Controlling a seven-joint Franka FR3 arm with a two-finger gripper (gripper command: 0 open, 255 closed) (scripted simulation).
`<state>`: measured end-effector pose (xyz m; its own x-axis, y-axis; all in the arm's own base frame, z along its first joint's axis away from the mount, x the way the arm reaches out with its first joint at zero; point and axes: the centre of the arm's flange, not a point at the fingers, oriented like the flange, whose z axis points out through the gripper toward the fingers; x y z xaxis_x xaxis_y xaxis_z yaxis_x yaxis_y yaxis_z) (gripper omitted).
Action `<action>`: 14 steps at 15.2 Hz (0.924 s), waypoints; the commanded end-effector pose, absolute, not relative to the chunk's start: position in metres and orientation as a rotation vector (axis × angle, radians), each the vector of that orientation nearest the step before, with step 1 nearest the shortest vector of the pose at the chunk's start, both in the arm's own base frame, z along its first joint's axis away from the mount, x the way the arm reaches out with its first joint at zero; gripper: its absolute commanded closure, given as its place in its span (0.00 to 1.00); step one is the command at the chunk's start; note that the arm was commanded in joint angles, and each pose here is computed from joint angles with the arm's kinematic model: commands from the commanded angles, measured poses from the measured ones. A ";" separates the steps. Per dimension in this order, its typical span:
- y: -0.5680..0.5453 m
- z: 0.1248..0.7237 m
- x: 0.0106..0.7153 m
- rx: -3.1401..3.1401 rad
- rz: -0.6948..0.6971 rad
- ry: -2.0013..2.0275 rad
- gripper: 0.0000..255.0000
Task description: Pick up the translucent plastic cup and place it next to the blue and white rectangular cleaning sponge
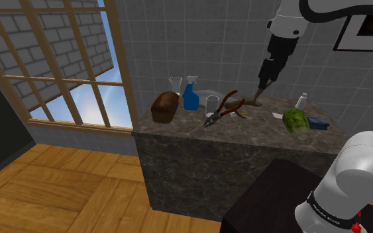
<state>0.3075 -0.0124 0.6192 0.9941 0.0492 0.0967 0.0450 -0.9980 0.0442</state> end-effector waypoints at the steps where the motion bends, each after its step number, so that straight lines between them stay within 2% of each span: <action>1: -0.012 0.619 0.307 3.095 0.152 0.073 0.00; 14: -0.075 0.535 0.446 3.096 0.123 0.086 0.00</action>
